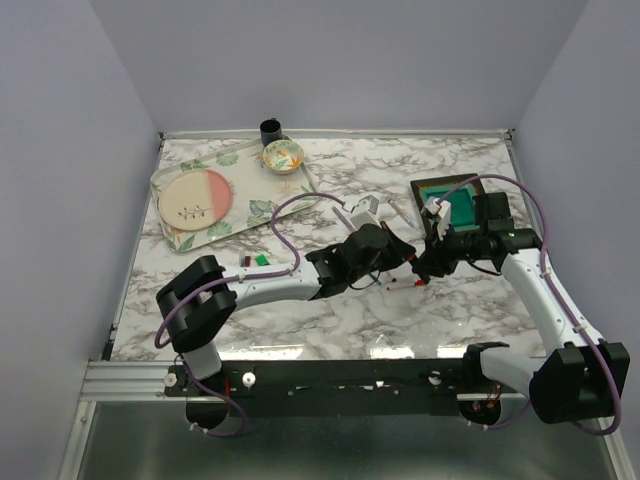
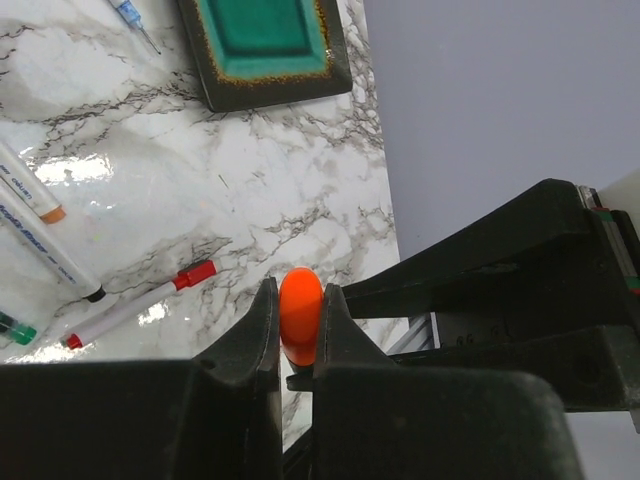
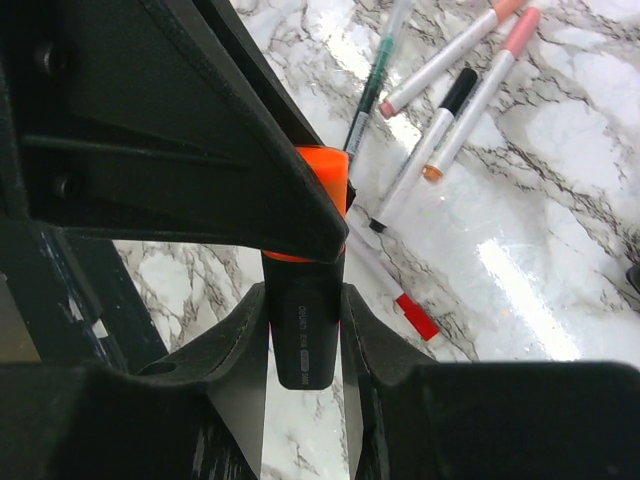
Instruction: Open the pen caps
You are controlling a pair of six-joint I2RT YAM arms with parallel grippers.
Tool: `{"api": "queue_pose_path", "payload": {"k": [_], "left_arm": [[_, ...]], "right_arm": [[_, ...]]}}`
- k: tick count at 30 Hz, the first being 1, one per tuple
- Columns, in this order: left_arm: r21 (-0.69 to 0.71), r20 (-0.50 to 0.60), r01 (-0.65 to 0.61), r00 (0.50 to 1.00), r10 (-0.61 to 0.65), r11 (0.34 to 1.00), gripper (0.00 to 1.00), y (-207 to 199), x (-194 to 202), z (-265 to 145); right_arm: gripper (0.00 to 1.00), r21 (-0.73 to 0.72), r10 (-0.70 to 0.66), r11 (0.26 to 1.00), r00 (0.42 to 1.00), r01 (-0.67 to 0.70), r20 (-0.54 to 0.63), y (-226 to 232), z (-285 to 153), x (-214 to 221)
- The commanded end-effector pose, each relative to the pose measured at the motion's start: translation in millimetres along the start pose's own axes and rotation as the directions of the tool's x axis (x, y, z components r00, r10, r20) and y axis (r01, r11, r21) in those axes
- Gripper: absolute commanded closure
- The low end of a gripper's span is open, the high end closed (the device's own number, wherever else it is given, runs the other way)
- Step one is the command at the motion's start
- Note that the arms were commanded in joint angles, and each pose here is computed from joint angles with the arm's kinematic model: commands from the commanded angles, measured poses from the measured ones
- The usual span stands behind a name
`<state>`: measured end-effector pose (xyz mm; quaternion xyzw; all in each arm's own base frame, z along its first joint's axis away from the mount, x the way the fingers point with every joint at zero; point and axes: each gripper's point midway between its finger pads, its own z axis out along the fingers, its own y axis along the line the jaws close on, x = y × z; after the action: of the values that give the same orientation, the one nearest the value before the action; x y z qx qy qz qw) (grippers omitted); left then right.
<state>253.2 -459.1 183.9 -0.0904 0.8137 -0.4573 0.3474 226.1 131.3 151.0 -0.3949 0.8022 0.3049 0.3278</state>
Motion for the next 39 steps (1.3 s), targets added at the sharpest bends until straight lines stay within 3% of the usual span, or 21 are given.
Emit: {"api": "queue_pose_path", "payload": {"k": [1, 5, 9, 20, 21, 22, 25, 26, 28, 32, 39], "left_arm": [[-0.010, 0.144, 0.053, 0.988, -0.051, 0.999, 1.00, 20, -42, -15], [0.071, 0.276, 0.252, 0.925, -0.262, 0.965, 1.00, 47, -123, -40], [0.086, 0.305, 0.289, 0.903, -0.301, 0.953, 1.00, 68, -156, -56], [0.090, 0.330, 0.268, 0.901, -0.283, 0.959, 1.00, 88, -169, -82], [0.096, 0.322, 0.256, 0.906, -0.273, 0.962, 1.00, 85, -168, -84], [0.103, 0.314, 0.246, 0.911, -0.266, 0.964, 1.00, 81, -167, -84], [0.117, 0.258, 0.206, 0.938, -0.230, 0.972, 1.00, 73, -158, -85], [0.128, 0.238, 0.192, 0.947, -0.218, 0.973, 1.00, 69, -154, -86], [0.141, 0.198, 0.175, 0.959, -0.201, 0.974, 1.00, 63, -143, -87], [0.148, 0.161, 0.161, 0.970, -0.184, 0.976, 1.00, 52, -124, -88], [0.144, 0.138, 0.174, 0.971, -0.194, 0.974, 1.00, 40, -106, -85]], "right_arm": [[0.99, -0.063, -0.021, 0.998, 1.000, 0.021, -0.006, 13, 4, -3], [0.99, -0.075, -0.042, 0.996, 0.999, 0.039, -0.035, 18, 9, 2], [0.99, -0.075, -0.059, 0.996, 0.995, 0.054, -0.078, 20, 18, 7], [0.99, -0.009, -0.045, 0.999, 0.993, 0.044, -0.106, 7, 25, 5], [0.88, -0.022, -0.058, 0.998, 0.995, 0.056, -0.086, 9, 24, 0], [0.55, -0.049, -0.070, 0.997, 0.996, 0.067, -0.056, 15, 24, -7], [0.17, -0.073, -0.167, 0.983, 0.985, 0.170, 0.039, 21, 18, -34], [0.10, -0.071, -0.207, 0.975, 0.976, 0.212, 0.071, 20, 16, -44], [0.00, -0.081, -0.289, 0.950, 0.946, 0.303, 0.147, 24, 13, -68], [0.00, -0.079, -0.331, 0.934, 0.927, 0.348, 0.175, 24, 26, -109], [0.00, -0.029, -0.351, 0.935, 0.935, 0.352, 0.048, 27, 75, -123]]}}
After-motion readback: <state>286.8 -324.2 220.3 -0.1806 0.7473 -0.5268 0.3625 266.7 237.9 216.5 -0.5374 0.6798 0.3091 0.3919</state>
